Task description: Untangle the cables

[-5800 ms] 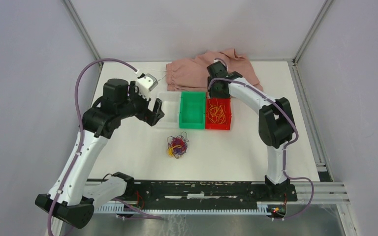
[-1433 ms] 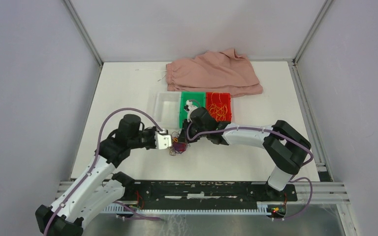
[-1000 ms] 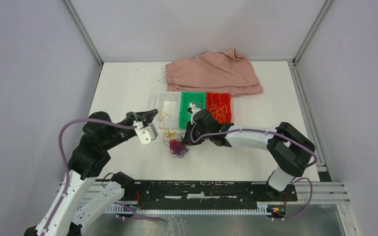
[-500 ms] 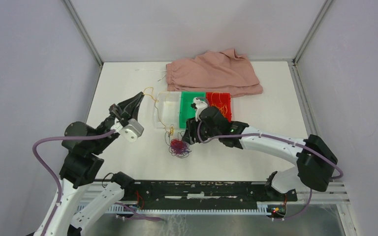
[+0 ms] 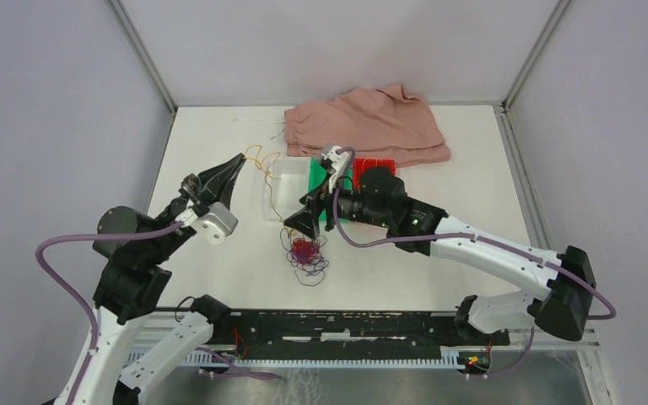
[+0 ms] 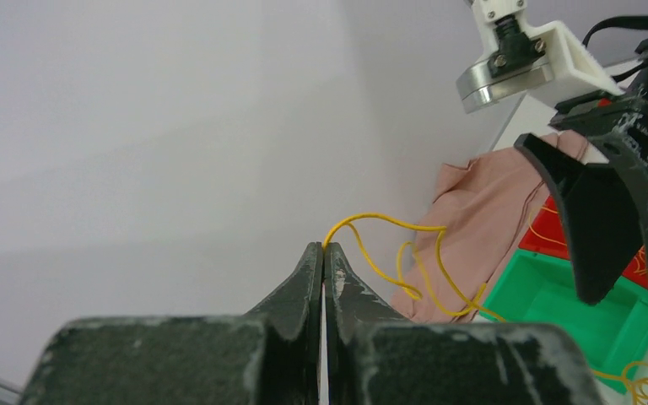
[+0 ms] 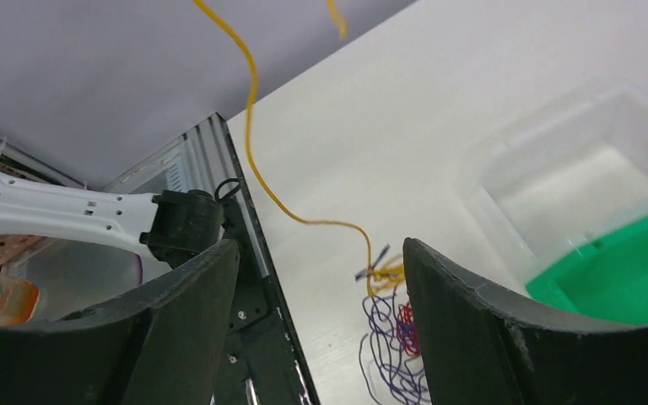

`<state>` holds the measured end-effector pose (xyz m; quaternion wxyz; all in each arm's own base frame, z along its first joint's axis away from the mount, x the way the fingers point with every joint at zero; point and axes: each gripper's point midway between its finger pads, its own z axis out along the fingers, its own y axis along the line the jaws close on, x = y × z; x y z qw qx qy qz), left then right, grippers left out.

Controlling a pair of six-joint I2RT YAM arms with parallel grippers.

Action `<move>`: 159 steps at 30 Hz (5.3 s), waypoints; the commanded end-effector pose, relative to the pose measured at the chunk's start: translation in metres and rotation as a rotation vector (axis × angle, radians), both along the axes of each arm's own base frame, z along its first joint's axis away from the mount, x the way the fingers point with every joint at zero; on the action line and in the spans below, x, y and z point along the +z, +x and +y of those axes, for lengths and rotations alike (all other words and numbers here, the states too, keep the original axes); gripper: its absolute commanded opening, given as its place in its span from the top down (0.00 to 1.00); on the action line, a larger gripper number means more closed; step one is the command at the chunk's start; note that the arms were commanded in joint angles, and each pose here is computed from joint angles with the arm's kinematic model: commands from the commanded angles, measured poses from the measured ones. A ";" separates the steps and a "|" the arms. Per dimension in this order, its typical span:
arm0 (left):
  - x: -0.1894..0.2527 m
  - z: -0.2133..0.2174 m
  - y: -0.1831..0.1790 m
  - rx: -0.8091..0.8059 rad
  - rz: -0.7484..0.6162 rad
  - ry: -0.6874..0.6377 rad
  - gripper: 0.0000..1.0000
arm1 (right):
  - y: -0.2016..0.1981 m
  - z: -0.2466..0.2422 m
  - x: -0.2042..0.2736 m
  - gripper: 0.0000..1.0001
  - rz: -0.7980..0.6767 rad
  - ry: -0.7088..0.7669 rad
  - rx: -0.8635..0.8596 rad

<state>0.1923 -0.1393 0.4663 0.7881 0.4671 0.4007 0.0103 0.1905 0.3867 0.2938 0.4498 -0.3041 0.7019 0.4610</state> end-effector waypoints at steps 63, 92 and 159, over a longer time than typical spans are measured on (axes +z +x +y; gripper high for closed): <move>0.332 0.093 -0.098 0.184 -0.797 -0.527 0.97 | 0.028 0.040 -0.115 0.33 0.134 -0.073 -0.102; 0.131 -0.022 -0.032 -0.238 0.086 -0.232 0.97 | 0.010 -0.019 0.099 0.09 -0.162 0.087 -0.118; 0.066 -0.034 -0.036 -0.287 0.197 -0.108 0.97 | -0.017 0.033 0.084 0.43 -0.088 0.205 0.309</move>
